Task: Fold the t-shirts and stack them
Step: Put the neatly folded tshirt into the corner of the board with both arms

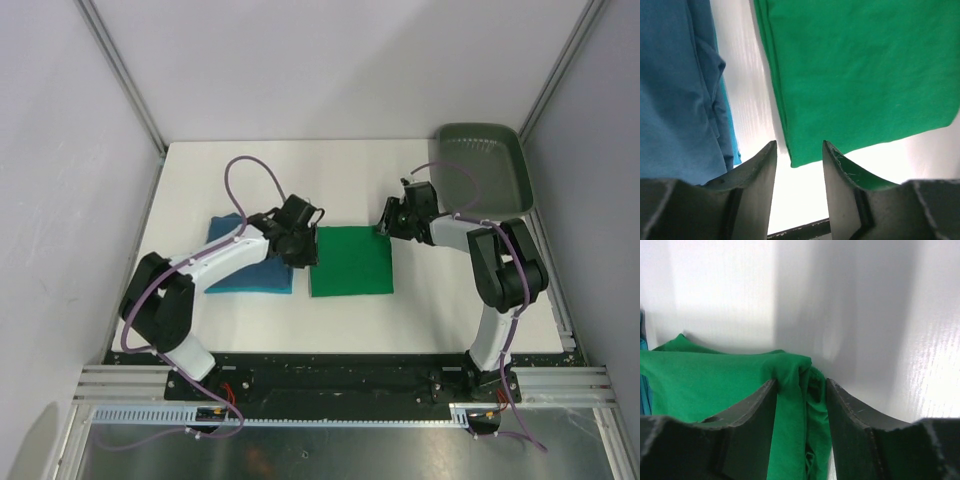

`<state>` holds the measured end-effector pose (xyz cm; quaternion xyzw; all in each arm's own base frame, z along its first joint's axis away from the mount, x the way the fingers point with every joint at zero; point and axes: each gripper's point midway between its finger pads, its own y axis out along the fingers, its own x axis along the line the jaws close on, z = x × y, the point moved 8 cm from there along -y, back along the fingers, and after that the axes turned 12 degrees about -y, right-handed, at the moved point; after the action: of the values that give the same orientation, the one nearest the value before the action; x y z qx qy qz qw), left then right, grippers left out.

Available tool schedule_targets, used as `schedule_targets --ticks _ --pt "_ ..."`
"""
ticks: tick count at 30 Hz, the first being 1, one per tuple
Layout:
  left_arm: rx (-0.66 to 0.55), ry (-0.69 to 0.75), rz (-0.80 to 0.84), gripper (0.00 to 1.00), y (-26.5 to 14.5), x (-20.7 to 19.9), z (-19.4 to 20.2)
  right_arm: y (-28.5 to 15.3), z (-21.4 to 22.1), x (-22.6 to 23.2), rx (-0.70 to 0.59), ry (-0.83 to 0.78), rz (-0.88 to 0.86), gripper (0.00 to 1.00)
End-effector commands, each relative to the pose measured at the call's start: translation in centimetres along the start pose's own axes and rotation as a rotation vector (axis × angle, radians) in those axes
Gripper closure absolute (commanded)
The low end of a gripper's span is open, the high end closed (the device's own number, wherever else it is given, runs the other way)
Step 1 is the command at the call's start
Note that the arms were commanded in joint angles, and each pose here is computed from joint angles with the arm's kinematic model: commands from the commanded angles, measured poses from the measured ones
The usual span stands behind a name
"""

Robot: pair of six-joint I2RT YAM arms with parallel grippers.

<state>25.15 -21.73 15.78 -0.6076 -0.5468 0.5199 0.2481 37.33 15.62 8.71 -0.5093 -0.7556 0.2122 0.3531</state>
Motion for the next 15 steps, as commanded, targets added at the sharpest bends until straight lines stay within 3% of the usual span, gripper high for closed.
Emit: schedule_targets --ticks 1,10,15 --pt "0.017 0.009 0.029 0.53 0.1 0.6 1.3 0.8 1.4 0.4 0.054 -0.027 0.035 0.55" --pt "0.074 0.003 0.039 0.47 1.6 1.5 2.8 0.8 1.6 0.8 0.062 -0.023 0.043 0.83" --pt "0.102 -0.011 0.047 0.48 2.6 1.7 3.4 0.6 1.4 0.8 0.054 -0.018 0.046 0.93"
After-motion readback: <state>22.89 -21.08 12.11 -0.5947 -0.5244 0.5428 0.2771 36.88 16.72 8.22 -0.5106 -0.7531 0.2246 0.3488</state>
